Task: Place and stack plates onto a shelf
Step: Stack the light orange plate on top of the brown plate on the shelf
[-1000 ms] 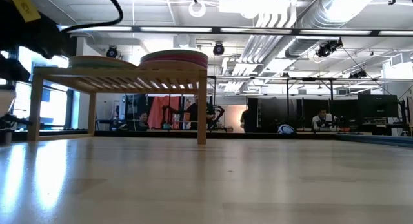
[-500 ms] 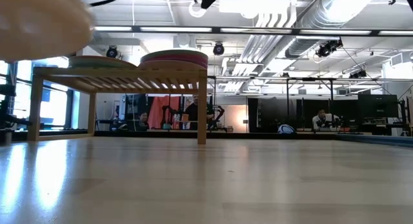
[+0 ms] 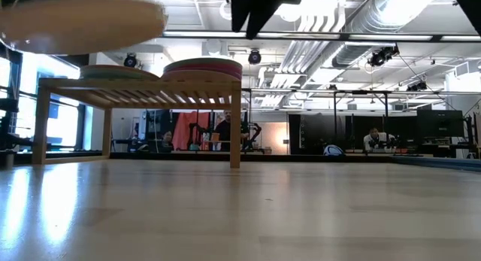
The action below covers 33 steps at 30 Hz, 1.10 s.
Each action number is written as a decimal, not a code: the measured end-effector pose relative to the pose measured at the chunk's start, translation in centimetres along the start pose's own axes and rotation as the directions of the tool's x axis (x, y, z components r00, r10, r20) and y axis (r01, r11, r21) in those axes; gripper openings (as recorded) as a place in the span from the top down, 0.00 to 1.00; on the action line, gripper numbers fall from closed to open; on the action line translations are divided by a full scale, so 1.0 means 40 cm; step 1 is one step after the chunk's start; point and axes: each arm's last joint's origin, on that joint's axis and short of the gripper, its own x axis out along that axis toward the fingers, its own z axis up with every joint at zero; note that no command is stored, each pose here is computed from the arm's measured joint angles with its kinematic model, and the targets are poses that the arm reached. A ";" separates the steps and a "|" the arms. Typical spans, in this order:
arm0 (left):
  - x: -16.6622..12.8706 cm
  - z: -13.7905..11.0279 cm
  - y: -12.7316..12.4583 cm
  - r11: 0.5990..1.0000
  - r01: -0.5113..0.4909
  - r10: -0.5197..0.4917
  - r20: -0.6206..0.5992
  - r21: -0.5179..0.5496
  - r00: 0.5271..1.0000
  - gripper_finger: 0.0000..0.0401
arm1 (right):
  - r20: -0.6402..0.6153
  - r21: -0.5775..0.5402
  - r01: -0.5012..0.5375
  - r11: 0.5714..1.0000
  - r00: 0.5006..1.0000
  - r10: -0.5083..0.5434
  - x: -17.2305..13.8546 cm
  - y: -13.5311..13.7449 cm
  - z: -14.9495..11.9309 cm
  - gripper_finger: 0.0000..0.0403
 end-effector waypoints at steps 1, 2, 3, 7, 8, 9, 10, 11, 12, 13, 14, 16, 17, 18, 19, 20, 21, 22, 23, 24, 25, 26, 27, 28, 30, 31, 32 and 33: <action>-0.005 0.004 0.008 0.999 -0.030 0.030 -0.006 -0.016 1.000 0.99 | -0.008 -0.008 0.003 1.000 1.000 -0.003 0.000 -0.011 0.007 0.67; -0.011 0.006 0.016 0.998 -0.059 0.058 -0.015 -0.032 0.998 0.99 | -0.009 -0.018 0.005 1.000 1.000 -0.006 -0.001 -0.021 0.016 0.67; -0.017 0.009 0.023 0.996 -0.077 0.076 -0.017 -0.047 0.997 0.99 | -0.010 -0.034 0.011 0.999 1.000 -0.011 -0.003 -0.032 0.022 0.67; -0.039 0.028 0.039 0.987 -0.111 0.111 -0.006 -0.119 0.994 0.99 | -0.004 -0.082 0.020 0.996 1.000 -0.021 -0.011 -0.083 0.053 0.67; -0.048 0.033 0.042 0.984 -0.114 0.115 -0.003 -0.137 0.993 0.99 | -0.006 -0.094 0.026 0.995 1.000 -0.027 -0.009 -0.094 0.060 0.67; -0.057 0.039 0.044 0.981 -0.116 0.118 0.004 -0.155 0.993 0.99 | -0.005 -0.103 0.030 0.994 1.000 -0.030 -0.007 -0.105 0.067 0.67; -0.066 0.046 0.045 0.978 -0.119 0.123 0.011 -0.173 0.992 0.99 | -0.003 -0.113 0.033 0.993 0.999 -0.034 -0.010 -0.117 0.073 0.67; -0.076 0.052 0.047 0.974 -0.122 0.128 0.019 -0.189 0.992 0.99 | -0.004 -0.125 0.037 0.991 0.999 -0.038 -0.012 -0.128 0.078 0.67; -0.087 0.057 0.050 0.972 -0.127 0.135 0.029 -0.200 0.990 0.99 | -0.002 -0.138 0.037 0.990 0.999 -0.037 -0.015 -0.137 0.083 0.67; -0.098 0.064 0.053 0.969 -0.128 0.141 0.045 -0.213 0.989 0.99 | -0.004 -0.154 0.032 0.987 0.999 -0.033 -0.018 -0.146 0.087 0.67; -0.109 0.070 0.055 0.964 -0.131 0.149 0.062 -0.230 0.987 0.99 | -0.013 -0.178 0.025 0.984 1.000 -0.028 -0.018 -0.154 0.090 0.67; -0.131 0.080 0.064 0.950 -0.156 0.186 0.087 -0.271 0.979 0.99 | -0.036 -0.230 0.000 0.973 0.999 -0.009 -0.013 -0.165 0.096 0.67; -0.141 0.084 0.070 0.941 -0.174 0.210 0.096 -0.291 0.973 0.99 | -0.045 -0.256 -0.008 0.967 0.999 -0.003 -0.011 -0.170 0.099 0.67; -0.151 0.087 0.075 0.931 -0.188 0.231 0.106 -0.312 0.967 0.99 | -0.053 -0.283 -0.013 0.959 0.999 -0.002 -0.009 -0.175 0.101 0.67; -0.160 0.091 0.080 0.920 -0.202 0.254 0.119 -0.336 0.960 0.99 | -0.057 -0.306 -0.012 0.952 0.998 -0.005 -0.008 -0.181 0.104 0.67; -0.170 0.095 0.086 0.905 -0.217 0.281 0.131 -0.365 0.951 0.99 | -0.059 -0.326 -0.011 0.945 0.998 -0.008 -0.006 -0.187 0.107 0.67; -0.179 0.098 0.092 0.889 -0.231 0.308 0.145 -0.395 0.940 0.99 | -0.060 -0.344 -0.010 0.939 0.998 -0.011 -0.004 -0.193 0.110 0.67; -0.188 0.103 0.096 0.875 -0.239 0.332 0.164 -0.421 0.929 0.99 | -0.064 -0.360 -0.009 0.933 0.998 -0.015 -0.002 -0.199 0.113 0.67; -0.197 0.109 0.100 0.863 -0.240 0.351 0.185 -0.445 0.918 0.99 | -0.068 -0.375 -0.007 0.927 0.998 -0.020 0.000 -0.205 0.115 0.67; -0.206 0.114 0.104 0.849 -0.241 0.369 0.202 -0.470 0.907 0.99 | -0.071 -0.390 -0.006 0.921 0.997 -0.023 0.002 -0.211 0.118 0.67; -0.214 0.119 0.108 0.834 -0.244 0.390 0.216 -0.495 0.895 0.99 | -0.076 -0.403 -0.005 0.915 0.997 -0.028 0.004 -0.218 0.120 0.67; -0.222 0.125 0.111 0.820 -0.244 0.408 0.229 -0.517 0.884 0.99 | -0.082 -0.417 -0.004 0.909 0.996 -0.033 0.005 -0.224 0.122 0.67; -0.231 0.131 0.114 0.806 -0.245 0.426 0.241 -0.538 0.872 0.99 | -0.085 -0.433 -0.005 0.901 0.996 -0.035 0.007 -0.230 0.124 0.67; -0.239 0.136 0.117 0.793 -0.246 0.443 0.251 -0.557 0.861 0.99 | -0.085 -0.447 -0.005 0.895 0.996 -0.038 0.008 -0.235 0.128 0.67; -0.257 0.149 0.124 0.770 -0.260 0.484 0.268 -0.582 0.833 0.99 | -0.084 -0.466 -0.003 0.885 0.996 -0.041 0.012 -0.248 0.135 0.67; -0.266 0.155 0.128 0.757 -0.272 0.508 0.274 -0.594 0.817 0.99 | -0.082 -0.473 -0.002 0.881 0.996 -0.042 0.014 -0.254 0.139 0.67; -0.274 0.161 0.132 0.743 -0.281 0.528 0.275 -0.607 0.804 0.99 | -0.080 -0.473 0.000 0.881 0.996 -0.043 0.016 -0.260 0.143 0.67; -0.281 0.165 0.136 0.730 -0.288 0.543 0.270 -0.619 0.795 0.99 | -0.079 -0.475 0.002 0.880 0.996 -0.045 0.018 -0.267 0.147 0.67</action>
